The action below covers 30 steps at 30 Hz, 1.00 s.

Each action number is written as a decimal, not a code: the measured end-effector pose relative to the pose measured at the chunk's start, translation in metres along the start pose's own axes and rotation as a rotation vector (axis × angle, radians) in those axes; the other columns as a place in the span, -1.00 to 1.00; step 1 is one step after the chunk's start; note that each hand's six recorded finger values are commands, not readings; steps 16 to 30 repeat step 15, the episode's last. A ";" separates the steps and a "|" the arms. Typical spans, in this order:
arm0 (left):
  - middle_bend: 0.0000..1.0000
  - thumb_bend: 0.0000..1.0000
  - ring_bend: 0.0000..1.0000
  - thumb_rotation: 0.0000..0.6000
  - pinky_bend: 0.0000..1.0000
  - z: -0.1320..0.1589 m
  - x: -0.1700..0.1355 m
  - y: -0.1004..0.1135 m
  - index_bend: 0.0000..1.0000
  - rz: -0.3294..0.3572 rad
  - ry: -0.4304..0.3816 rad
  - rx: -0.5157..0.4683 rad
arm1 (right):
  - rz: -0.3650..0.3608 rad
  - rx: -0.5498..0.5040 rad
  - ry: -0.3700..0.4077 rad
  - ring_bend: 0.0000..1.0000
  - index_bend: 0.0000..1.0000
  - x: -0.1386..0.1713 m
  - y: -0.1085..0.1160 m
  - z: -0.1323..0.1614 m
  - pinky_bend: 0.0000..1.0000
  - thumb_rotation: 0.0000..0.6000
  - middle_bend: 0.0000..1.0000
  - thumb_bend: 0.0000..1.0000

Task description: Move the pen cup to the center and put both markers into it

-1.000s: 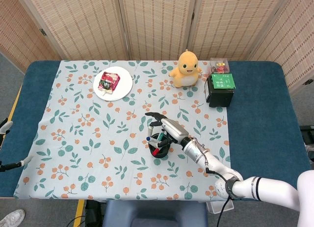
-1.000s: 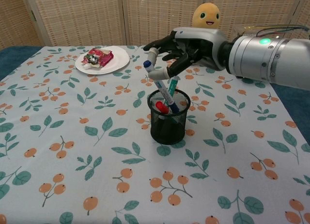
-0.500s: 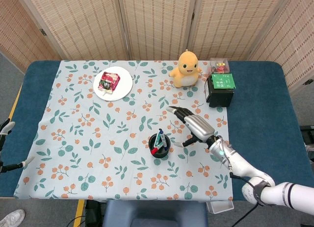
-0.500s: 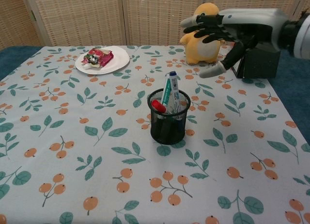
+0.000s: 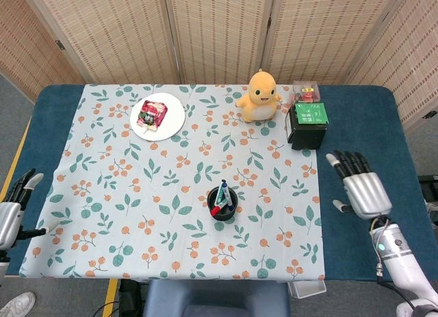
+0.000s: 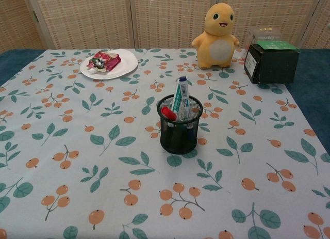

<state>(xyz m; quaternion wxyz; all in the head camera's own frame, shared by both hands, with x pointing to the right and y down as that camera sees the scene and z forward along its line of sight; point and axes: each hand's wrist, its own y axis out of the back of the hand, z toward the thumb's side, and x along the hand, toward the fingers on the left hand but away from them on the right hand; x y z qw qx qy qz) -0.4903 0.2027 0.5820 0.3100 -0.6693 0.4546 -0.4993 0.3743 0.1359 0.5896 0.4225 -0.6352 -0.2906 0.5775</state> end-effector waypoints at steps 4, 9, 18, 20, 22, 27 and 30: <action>-1.00 -0.90 -1.00 1.00 -0.58 0.004 0.004 -0.009 -1.00 -0.027 0.008 0.053 | -0.080 0.027 -0.165 -1.00 -1.00 0.033 -0.006 -0.038 -1.00 1.00 -1.00 -0.63; -1.00 -0.90 -1.00 1.00 -0.58 0.012 0.007 -0.018 -1.00 -0.038 -0.006 0.053 | -0.145 0.042 -0.308 -1.00 -1.00 0.069 -0.020 -0.075 -1.00 1.00 -1.00 -0.62; -1.00 -0.90 -1.00 1.00 -0.58 0.017 0.006 -0.021 -1.00 -0.037 -0.021 0.043 | -0.216 0.000 -0.307 -1.00 -1.00 0.081 -0.011 -0.075 -1.00 1.00 -1.00 -0.62; -1.00 -0.90 -1.00 1.00 -0.58 0.017 0.006 -0.021 -1.00 -0.037 -0.021 0.043 | -0.216 0.000 -0.307 -1.00 -1.00 0.081 -0.011 -0.075 -1.00 1.00 -1.00 -0.62; -1.00 -0.90 -1.00 1.00 -0.58 0.017 0.006 -0.021 -1.00 -0.037 -0.021 0.043 | -0.216 0.000 -0.307 -1.00 -1.00 0.081 -0.011 -0.075 -1.00 1.00 -1.00 -0.62; -1.00 -0.90 -1.00 1.00 -0.58 0.017 0.006 -0.021 -1.00 -0.037 -0.021 0.043 | -0.216 0.000 -0.307 -1.00 -1.00 0.081 -0.011 -0.075 -1.00 1.00 -1.00 -0.62; -1.00 -0.90 -1.00 1.00 -0.58 0.017 0.006 -0.021 -1.00 -0.037 -0.021 0.043 | -0.216 0.000 -0.307 -1.00 -1.00 0.081 -0.011 -0.075 -1.00 1.00 -1.00 -0.62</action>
